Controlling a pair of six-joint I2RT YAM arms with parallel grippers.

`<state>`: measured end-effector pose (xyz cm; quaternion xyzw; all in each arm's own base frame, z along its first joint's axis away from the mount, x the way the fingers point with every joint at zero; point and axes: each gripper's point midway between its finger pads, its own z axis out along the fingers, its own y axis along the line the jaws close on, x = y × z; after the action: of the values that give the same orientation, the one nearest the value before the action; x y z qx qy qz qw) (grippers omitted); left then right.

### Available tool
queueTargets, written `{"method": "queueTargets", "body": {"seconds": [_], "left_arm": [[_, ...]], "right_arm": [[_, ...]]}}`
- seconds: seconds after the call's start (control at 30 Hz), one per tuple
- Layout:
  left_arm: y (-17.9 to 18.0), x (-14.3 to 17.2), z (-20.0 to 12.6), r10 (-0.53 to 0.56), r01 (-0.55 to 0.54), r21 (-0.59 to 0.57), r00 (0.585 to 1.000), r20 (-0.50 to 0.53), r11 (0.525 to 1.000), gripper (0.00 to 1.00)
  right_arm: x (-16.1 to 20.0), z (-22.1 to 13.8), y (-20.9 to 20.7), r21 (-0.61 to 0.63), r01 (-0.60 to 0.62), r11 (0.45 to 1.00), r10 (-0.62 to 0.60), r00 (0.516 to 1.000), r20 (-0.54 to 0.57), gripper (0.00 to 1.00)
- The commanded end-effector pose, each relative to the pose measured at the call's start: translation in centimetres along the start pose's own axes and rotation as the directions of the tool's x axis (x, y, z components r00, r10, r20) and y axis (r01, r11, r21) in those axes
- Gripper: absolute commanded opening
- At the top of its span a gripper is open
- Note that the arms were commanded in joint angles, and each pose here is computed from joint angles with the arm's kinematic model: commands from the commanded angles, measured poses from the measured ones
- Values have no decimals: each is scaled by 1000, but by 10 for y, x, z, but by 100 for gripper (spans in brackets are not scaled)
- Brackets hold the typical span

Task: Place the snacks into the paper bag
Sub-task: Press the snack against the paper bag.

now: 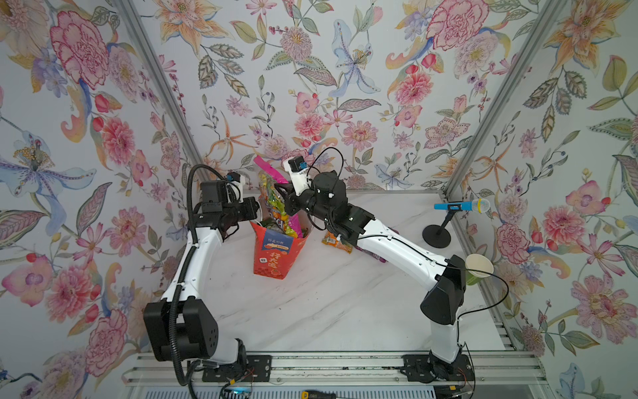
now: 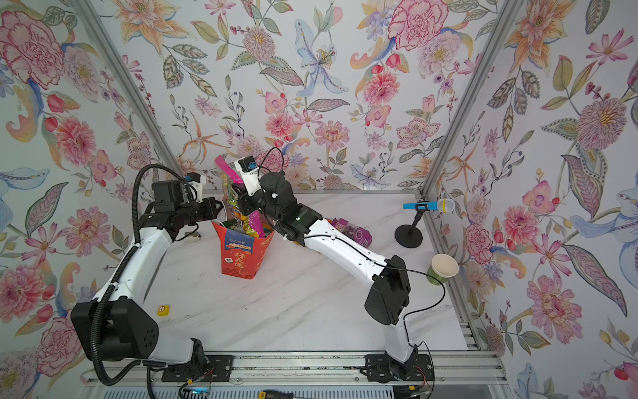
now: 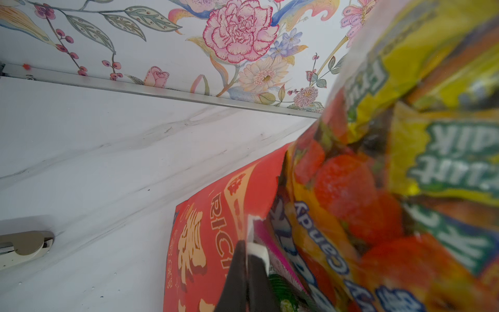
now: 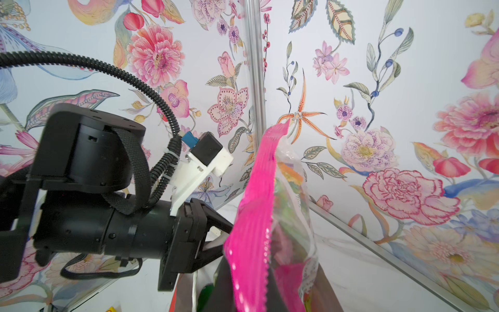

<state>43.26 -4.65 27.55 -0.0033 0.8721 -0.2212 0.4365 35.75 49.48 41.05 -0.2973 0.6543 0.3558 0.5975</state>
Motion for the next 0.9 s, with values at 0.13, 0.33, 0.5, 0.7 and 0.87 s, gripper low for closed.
{"method": "queueTargets", "body": {"seconds": [0.13, 0.33, 0.5, 0.7, 0.87], "left_arm": [[-4, -16, -9, 22, -23, 24, 998, 65, 999, 0], [-4, -16, -8, 18, -20, 27, 998, 65, 999, 0], [-2, -16, -8, 16, -17, 23, 998, 64, 1000, 0], [-3, -16, -8, 17, -18, 27, 998, 66, 999, 0], [-4, -16, -8, 15, -17, 31, 998, 67, 999, 0]], "right_arm": [[-6, -20, 5, 2, 6, 1000, -6, 989, 149, 0], [38, -4, 4, -28, 13, 1000, -14, 1000, -16, 28], [22, -9, 4, -39, 12, 999, -13, 999, -33, 60], [-24, -28, 1, -22, 47, 999, -47, 999, 9, 79], [-16, -15, -13, 17, 71, 997, -69, 994, -88, 52]]}}
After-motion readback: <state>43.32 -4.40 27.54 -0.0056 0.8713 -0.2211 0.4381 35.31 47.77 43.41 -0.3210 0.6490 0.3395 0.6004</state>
